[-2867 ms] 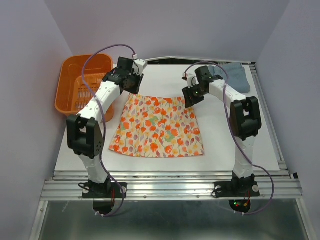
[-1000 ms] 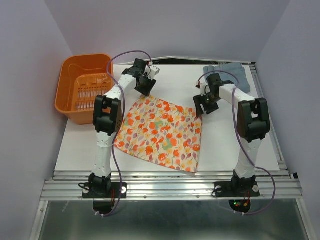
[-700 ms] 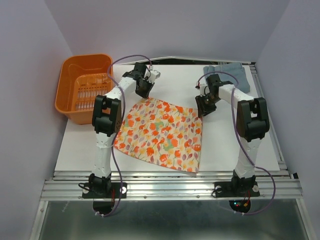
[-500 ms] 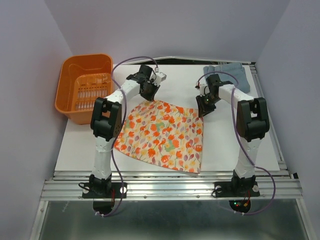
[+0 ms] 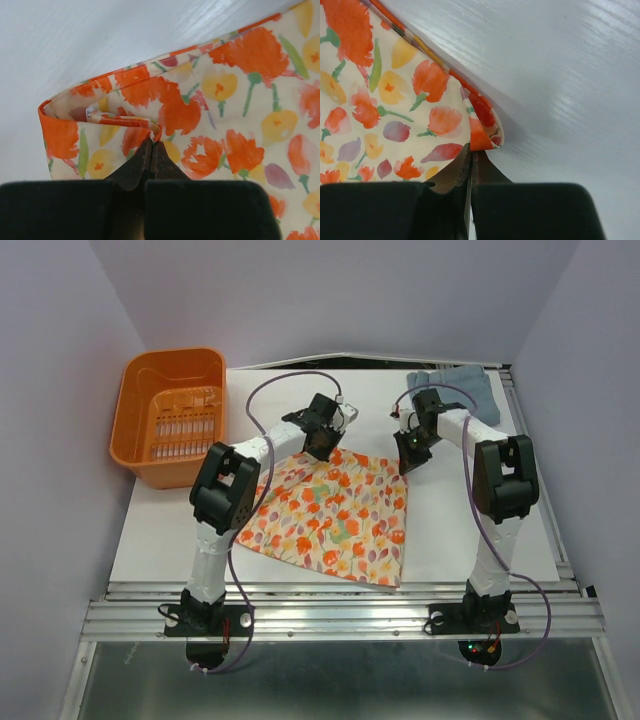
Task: Fold and stack the skirts
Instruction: Flatten the skirt out
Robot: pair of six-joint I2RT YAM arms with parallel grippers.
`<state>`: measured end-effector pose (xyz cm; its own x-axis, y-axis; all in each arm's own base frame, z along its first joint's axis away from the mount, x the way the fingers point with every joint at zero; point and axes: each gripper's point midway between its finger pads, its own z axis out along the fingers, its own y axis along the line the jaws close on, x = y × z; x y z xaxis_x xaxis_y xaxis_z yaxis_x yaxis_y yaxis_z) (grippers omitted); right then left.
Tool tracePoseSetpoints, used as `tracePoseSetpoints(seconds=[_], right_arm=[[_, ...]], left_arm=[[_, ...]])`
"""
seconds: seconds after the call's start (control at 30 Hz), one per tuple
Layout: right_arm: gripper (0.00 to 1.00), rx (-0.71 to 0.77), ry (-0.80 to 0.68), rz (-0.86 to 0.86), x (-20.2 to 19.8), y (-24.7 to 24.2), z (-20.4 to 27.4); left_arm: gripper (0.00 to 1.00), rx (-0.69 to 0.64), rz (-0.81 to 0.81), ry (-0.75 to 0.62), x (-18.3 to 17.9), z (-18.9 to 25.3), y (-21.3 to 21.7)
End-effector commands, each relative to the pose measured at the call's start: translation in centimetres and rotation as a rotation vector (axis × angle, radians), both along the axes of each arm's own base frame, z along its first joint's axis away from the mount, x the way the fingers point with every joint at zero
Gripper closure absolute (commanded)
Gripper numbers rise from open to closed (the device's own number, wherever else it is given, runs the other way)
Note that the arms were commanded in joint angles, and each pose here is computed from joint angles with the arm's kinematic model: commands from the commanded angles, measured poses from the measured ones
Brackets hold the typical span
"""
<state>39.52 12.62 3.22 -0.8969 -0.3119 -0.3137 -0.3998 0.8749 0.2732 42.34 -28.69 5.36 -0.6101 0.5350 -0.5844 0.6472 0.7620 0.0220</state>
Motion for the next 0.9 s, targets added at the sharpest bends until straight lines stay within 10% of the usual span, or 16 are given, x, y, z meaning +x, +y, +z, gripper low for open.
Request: tracePoseSetpoints(seconds=[0.0,0.27,0.4,0.6,0.77,0.87], right_arm=[[0.99,-0.015,-0.037,-0.002,-0.1,-0.6,0.9],[0.99,-0.036,-0.029,-0.003,-1.6,-1.2,0.7],[0.99,-0.042,-0.027,-0.001,-2.5,-1.5,1.0],[0.97,-0.043,-0.019,0.008,-4.4,-1.8,2.6],[0.35,-0.013,-0.088,-0.003,-3.4,-1.4,5.6],[0.33,0.02,-0.156,-0.006,-1.4,-0.6,8.3]], left_arm=[[1.0,-0.016,0.136,-0.066,3.1,1.4,2.6],[0.98,-0.031,0.324,-0.281,9.9,9.5,10.8],[0.57,0.017,0.354,-0.368,11.6,12.9,13.6],[0.43,-0.047,0.221,-0.345,7.8,14.1,12.6],[0.47,-0.071,0.147,-0.209,3.2,10.9,12.3],[0.48,-0.096,0.099,-0.108,-0.1,8.3,11.9]])
